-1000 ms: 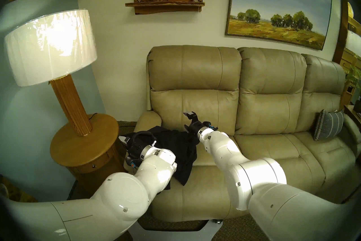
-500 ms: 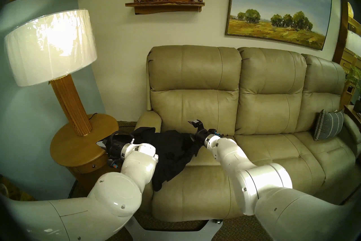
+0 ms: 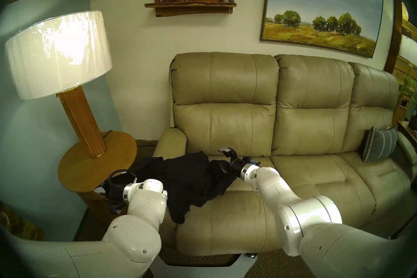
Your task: Drape jacket on sofa arm
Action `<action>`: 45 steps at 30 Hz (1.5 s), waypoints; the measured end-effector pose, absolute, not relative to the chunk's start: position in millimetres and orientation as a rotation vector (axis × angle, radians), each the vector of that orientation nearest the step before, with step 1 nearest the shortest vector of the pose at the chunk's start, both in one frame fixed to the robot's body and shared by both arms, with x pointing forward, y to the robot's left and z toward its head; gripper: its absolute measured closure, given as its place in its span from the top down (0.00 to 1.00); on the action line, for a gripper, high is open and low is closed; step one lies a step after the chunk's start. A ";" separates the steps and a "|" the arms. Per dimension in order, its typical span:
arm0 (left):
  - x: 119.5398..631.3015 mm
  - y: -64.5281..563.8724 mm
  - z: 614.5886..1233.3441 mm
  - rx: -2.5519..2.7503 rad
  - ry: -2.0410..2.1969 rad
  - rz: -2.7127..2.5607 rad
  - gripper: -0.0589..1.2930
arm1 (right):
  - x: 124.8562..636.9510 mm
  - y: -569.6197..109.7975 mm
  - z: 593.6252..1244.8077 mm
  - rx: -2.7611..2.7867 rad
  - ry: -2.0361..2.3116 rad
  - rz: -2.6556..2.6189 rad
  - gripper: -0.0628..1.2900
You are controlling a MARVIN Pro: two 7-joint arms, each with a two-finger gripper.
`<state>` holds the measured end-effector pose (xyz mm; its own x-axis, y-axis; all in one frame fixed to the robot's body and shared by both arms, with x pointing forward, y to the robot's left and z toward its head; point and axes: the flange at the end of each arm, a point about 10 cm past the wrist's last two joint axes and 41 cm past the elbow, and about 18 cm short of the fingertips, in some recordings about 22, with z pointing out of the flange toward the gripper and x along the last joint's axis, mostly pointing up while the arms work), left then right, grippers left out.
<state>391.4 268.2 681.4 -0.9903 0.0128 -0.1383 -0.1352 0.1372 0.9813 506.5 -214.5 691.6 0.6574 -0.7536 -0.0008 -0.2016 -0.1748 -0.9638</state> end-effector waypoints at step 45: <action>414.3 140.2 661.9 0.270 2.393 1.679 0.98 | 476.6 -229.9 674.0 -1.719 0.719 -0.517 0.96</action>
<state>414.3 140.2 661.9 -0.9622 0.2653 -0.0623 0.0318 0.3362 0.9412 476.6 -229.9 674.0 0.7160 -0.6976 -0.0258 -0.1981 -0.1676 -0.9657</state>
